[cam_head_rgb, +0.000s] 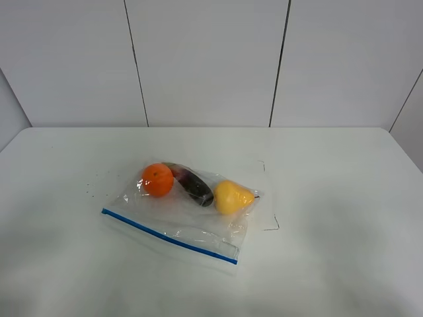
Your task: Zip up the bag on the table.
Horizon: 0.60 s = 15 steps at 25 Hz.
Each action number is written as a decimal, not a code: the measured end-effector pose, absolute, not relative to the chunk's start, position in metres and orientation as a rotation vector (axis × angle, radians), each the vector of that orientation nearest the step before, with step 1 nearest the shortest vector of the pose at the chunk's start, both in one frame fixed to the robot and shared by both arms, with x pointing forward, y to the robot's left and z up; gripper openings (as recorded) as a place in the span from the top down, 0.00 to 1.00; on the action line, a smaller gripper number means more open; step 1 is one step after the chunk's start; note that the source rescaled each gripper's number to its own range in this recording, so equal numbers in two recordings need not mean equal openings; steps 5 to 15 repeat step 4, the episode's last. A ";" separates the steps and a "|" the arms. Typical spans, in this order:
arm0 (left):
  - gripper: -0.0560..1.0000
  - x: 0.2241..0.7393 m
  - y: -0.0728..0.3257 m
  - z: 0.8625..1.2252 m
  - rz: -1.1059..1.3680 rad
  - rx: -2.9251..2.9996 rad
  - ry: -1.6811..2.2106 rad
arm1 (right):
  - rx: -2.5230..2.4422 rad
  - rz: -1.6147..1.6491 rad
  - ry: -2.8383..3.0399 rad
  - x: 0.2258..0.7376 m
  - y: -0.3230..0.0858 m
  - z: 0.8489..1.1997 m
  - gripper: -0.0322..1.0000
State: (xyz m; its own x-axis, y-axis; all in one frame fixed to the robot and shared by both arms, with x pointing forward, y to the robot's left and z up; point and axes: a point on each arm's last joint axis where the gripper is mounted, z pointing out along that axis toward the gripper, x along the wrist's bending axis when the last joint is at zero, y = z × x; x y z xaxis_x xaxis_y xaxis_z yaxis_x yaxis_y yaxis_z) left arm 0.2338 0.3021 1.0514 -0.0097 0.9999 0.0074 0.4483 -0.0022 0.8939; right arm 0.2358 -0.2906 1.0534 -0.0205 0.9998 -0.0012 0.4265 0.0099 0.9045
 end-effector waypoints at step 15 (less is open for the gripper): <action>0.00 0.234 0.302 1.051 0.964 1.542 1.550 | 1.512 0.980 1.545 0.236 -0.291 1.053 0.00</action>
